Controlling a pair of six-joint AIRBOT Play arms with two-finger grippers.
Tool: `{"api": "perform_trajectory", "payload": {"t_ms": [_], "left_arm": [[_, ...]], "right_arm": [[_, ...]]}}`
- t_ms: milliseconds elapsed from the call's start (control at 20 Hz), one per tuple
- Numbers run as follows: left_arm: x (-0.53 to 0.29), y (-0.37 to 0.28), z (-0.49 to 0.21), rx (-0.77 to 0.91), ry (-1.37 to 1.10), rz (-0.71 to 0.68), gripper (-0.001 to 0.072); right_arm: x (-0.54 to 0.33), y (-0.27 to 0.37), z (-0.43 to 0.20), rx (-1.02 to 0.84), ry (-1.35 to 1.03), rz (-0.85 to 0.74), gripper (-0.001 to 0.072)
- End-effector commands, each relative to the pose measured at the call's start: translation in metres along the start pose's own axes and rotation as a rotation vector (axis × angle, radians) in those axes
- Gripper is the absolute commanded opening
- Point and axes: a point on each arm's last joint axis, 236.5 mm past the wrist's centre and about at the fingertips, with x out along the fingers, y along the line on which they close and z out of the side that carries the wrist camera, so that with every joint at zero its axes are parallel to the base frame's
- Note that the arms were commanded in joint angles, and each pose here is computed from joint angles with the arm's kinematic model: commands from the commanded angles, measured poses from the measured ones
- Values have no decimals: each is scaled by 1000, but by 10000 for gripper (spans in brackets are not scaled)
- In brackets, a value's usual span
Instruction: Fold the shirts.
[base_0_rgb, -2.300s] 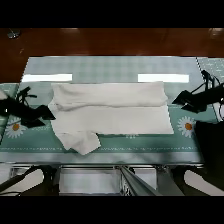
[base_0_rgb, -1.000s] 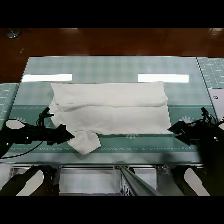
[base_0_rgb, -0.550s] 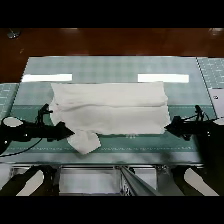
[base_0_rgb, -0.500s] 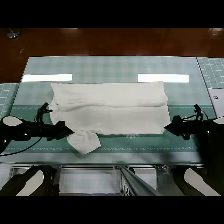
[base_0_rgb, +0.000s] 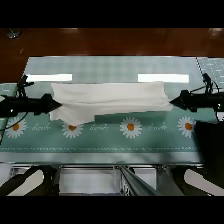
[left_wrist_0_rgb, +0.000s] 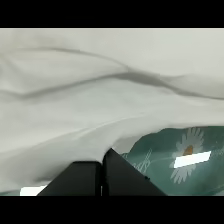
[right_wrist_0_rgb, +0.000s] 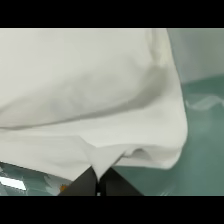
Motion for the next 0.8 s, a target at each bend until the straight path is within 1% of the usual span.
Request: {"api": "perform_trajectory", "payload": {"t_ms": [0,150,300,350,400,450,500,600,700,750], "left_arm": [[22,5,59,-1,-12,14,16],[49,4,95,0,64,-12,16],[70,9,107,-44,156,-36,15],[74,9,106,-43,185,-43,46],[76,10,104,-46,207,-49,317],[73,11,105,-41,219,-45,718],[64,19,107,-40,226,-16,703],[41,42,111,-82,237,65,703],[22,52,120,-98,192,85,703],[17,52,127,-90,162,88,702]], "right_arm": [[23,22,62,-36,-70,-10,20],[54,21,90,-2,-36,-5,19],[77,12,102,64,-9,-1,20],[81,12,104,64,-4,8,89],[81,13,102,61,15,16,512],[74,13,102,18,31,12,617],[61,6,104,5,39,-11,617],[38,-29,106,46,35,-109,615],[33,-68,90,141,88,-223,614],[41,-72,81,169,115,-223,614]]}}
